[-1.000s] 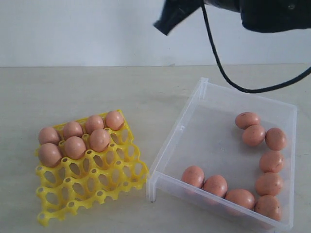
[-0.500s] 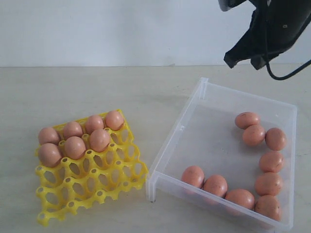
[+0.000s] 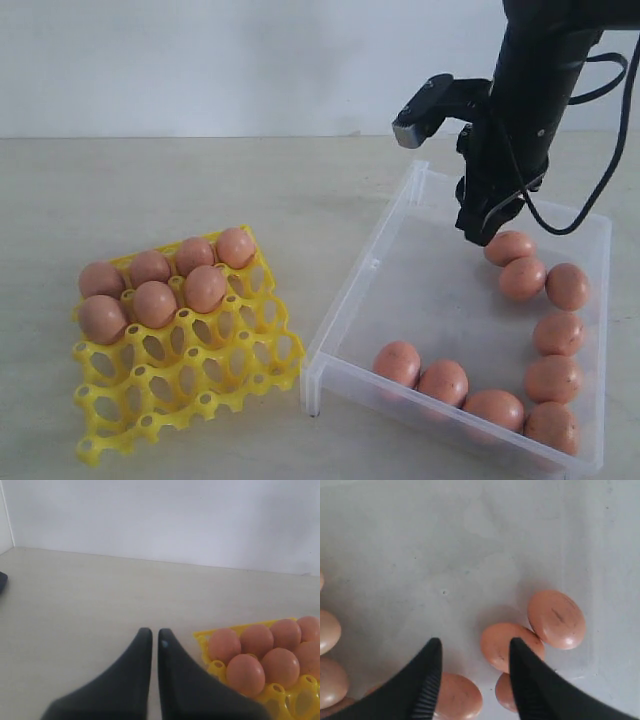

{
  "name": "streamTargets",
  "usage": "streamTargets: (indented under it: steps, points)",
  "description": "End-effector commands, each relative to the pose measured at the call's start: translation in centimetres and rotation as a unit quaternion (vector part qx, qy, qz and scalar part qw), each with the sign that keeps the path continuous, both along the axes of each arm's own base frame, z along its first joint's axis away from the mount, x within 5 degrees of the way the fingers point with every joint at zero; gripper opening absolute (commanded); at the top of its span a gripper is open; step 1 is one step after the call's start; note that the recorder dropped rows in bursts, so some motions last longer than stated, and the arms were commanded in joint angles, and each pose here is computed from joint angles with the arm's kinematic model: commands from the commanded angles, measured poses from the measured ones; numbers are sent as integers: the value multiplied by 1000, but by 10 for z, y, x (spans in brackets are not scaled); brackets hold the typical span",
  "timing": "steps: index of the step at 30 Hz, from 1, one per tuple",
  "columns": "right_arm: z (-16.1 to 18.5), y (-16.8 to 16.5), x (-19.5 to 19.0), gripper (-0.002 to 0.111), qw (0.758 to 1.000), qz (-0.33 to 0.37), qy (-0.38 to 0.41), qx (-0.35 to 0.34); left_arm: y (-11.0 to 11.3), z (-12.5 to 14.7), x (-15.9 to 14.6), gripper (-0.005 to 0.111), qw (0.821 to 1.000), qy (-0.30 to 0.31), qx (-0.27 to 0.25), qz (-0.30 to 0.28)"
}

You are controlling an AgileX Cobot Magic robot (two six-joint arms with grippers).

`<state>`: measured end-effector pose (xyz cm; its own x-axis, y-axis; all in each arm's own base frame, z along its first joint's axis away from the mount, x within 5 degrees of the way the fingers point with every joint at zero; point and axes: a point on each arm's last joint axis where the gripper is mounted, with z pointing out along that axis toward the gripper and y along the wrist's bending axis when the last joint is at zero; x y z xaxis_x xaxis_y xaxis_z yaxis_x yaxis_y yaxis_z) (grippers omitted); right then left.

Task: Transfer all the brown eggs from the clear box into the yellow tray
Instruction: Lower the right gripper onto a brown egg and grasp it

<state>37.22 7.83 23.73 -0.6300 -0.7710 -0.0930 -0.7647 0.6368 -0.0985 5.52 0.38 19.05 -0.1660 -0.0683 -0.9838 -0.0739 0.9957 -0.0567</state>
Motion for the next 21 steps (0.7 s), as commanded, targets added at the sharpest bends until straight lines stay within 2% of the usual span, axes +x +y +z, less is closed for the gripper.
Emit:
streamTargets:
  steps: [1,7,14,21]
  points:
    - [-11,0,6,51,1000,20,6,-3,0,0,0,4,1000,-2,1,1]
    - [-22,-1,19,51,999,11,-35,-16,0,0,0,4,1000,-2,1,1]
    - [-29,-12,29,51,992,58,-64,-91,0,0,0,4,1000,-2,1,1]
    - [-48,-25,39,51,995,36,-58,-79,0,0,0,4,1000,-2,1,1]
